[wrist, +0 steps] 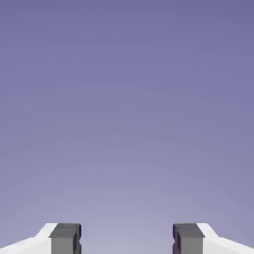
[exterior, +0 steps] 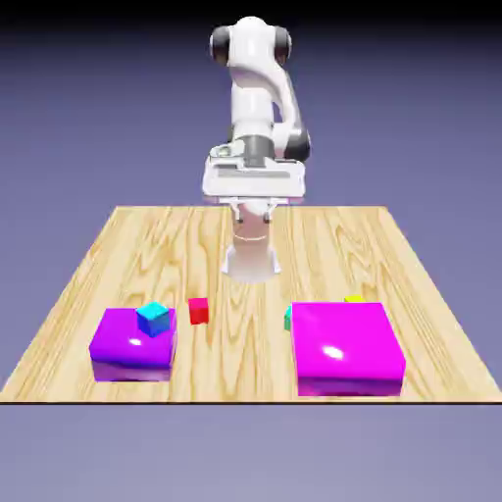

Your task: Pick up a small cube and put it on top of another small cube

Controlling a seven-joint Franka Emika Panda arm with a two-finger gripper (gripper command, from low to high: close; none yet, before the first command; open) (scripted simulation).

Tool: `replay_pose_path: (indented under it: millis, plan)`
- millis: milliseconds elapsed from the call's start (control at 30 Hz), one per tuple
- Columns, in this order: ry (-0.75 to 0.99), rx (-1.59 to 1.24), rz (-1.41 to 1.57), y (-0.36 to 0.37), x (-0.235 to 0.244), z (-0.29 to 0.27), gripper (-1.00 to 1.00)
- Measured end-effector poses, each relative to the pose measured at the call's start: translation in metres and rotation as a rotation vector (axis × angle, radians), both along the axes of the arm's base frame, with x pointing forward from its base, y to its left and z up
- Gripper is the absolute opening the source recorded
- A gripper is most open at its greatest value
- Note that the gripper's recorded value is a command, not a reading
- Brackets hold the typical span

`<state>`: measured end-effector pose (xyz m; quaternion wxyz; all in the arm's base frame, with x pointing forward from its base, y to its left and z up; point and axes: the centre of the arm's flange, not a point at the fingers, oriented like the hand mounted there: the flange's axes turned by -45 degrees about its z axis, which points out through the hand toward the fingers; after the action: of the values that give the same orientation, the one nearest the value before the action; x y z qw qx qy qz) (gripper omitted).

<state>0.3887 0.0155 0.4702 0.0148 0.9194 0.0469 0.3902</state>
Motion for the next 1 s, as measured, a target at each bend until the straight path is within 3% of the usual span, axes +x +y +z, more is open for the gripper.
replay_pose_path:
  millis: [300, 533, 767, 1000]
  plan:
    - [-0.025, -0.268, 0.232, 0.095, -0.024, 0.074, 0.0]
    - [-0.006, -0.512, 0.405, 0.182, -0.059, 0.099, 0.0]
    - [0.064, -0.779, 0.569, 0.273, -0.101, 0.083, 0.0]
    - [0.203, -1.055, 0.722, 0.354, -0.14, 0.024, 0.0]
